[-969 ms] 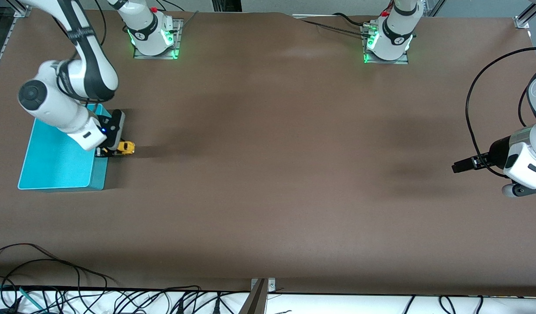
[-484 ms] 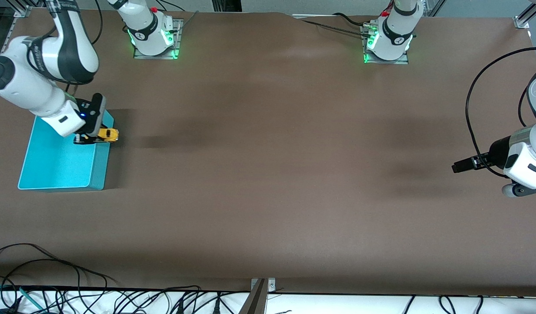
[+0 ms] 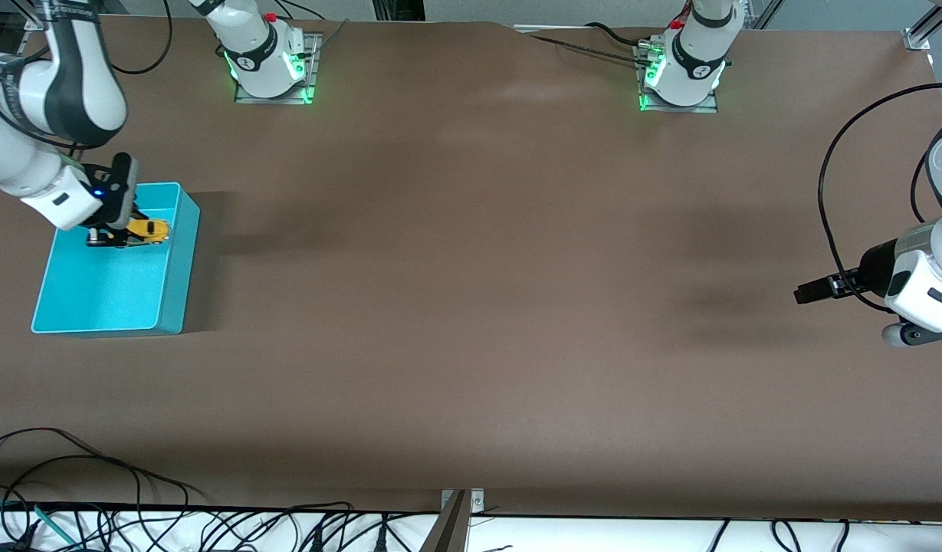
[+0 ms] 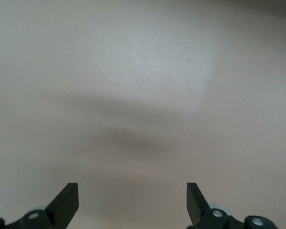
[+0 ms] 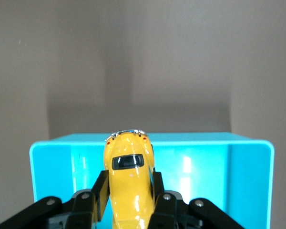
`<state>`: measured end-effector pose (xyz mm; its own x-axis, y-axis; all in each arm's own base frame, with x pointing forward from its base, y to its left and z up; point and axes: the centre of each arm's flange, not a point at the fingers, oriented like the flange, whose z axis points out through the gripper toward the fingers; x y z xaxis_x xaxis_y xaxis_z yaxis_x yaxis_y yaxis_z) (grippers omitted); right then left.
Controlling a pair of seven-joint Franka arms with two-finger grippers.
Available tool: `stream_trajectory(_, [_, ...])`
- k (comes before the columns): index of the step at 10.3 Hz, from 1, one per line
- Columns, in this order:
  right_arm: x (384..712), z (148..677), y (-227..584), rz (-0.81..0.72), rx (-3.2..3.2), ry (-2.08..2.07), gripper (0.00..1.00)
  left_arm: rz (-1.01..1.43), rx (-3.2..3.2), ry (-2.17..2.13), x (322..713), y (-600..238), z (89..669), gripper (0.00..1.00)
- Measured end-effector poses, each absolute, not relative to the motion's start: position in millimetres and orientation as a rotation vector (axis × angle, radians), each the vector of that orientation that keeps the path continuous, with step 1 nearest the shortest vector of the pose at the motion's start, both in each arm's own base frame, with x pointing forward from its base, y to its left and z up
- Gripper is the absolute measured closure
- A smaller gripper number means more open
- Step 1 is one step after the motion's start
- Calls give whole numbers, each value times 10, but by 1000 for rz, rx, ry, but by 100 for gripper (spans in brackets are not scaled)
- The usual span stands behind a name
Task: Wind up and store yellow beetle car
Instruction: 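Lift the car with the right gripper and lower it into the teal box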
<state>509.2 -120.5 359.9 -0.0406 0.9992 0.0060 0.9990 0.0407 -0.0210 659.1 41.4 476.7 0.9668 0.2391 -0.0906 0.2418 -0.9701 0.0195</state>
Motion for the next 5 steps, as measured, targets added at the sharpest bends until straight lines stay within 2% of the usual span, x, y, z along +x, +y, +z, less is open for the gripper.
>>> stream_trajectory(5, [5021,3201,-1856,35,-2053,-2285,59,-136,3085,377,6591,413,4767,0])
